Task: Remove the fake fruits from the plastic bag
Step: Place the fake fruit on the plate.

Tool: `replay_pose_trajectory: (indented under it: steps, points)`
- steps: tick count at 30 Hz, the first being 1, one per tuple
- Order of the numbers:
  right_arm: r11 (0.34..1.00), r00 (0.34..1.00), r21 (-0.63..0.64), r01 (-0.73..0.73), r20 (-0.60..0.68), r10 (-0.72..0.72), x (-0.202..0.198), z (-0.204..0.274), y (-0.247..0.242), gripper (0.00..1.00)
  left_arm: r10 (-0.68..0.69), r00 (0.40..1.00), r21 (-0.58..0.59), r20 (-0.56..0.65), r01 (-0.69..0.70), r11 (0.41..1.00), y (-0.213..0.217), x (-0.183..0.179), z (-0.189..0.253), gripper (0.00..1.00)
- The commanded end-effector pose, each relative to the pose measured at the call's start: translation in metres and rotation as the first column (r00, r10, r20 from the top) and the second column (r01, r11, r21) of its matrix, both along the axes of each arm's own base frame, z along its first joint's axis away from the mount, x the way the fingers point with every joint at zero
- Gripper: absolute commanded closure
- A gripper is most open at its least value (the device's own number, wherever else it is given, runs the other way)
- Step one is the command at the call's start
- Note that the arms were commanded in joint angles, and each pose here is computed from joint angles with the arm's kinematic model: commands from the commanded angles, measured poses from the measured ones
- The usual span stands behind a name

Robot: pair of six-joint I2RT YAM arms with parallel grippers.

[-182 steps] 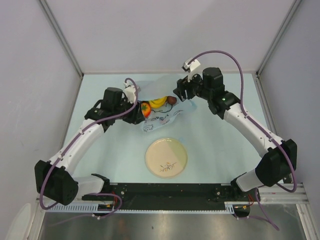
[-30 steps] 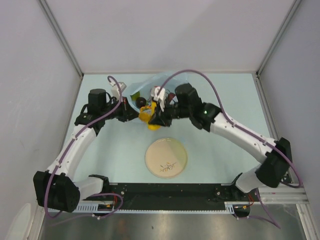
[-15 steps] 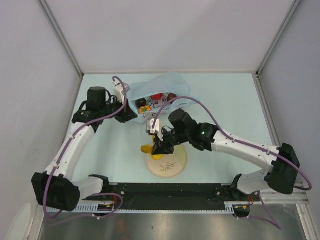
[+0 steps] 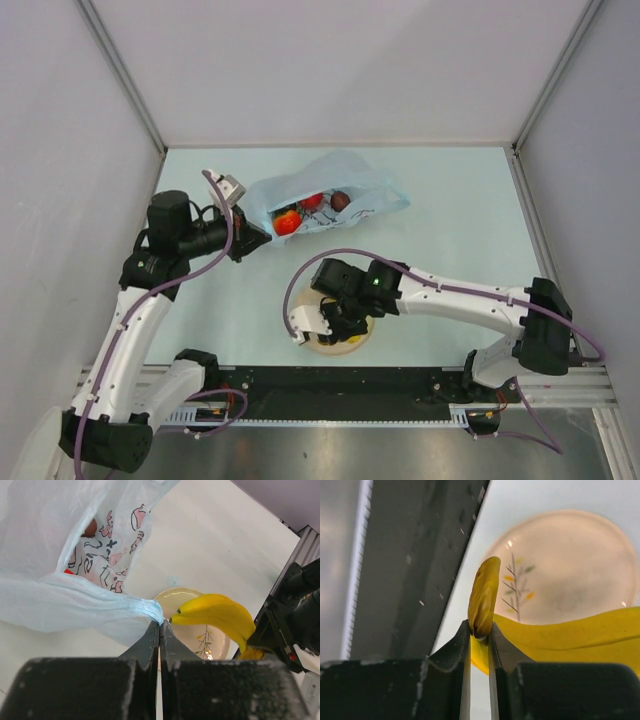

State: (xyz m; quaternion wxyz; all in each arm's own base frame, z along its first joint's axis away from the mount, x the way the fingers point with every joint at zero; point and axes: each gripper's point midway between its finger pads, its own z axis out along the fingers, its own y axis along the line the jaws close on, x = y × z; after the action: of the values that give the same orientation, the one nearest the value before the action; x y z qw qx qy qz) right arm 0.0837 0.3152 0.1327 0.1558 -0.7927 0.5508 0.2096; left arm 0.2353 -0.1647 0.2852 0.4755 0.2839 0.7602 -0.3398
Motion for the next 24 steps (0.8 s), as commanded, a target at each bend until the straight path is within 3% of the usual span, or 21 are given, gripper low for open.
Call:
replay_pose_trajectory:
  steps: [1, 7, 19, 21, 24]
  points:
    - [0.965, 0.97, -0.2, -0.17, 0.139, 0.199, 0.032, -0.005, -0.035, 0.96, -0.021, 0.999, -0.013, 0.038, 0.021, 1.0, -0.003, -0.003, 0.005, 1.0]
    - [0.885, 0.938, -0.384, -0.262, 0.113, 0.327, 0.04, -0.027, -0.058, 0.96, -0.04, 0.999, -0.009, 0.02, 0.04, 0.999, -0.004, -0.008, -0.002, 1.0]
    - [0.864, 0.908, -0.432, -0.259, 0.195, 0.37, 0.053, -0.058, -0.032, 0.95, -0.025, 1.0, -0.007, 0.001, 0.025, 1.0, -0.003, -0.007, -0.008, 1.0]
    - [0.858, 0.905, -0.441, -0.264, 0.193, 0.378, 0.053, -0.065, -0.03, 0.89, -0.03, 1.0, -0.012, -0.002, 0.03, 0.999, -0.003, -0.008, -0.008, 1.0]
    - [0.833, 0.888, -0.486, -0.265, 0.213, 0.407, 0.057, -0.068, -0.037, 0.6, -0.036, 0.999, -0.016, -0.002, 0.036, 0.999, -0.004, -0.009, -0.008, 1.0]
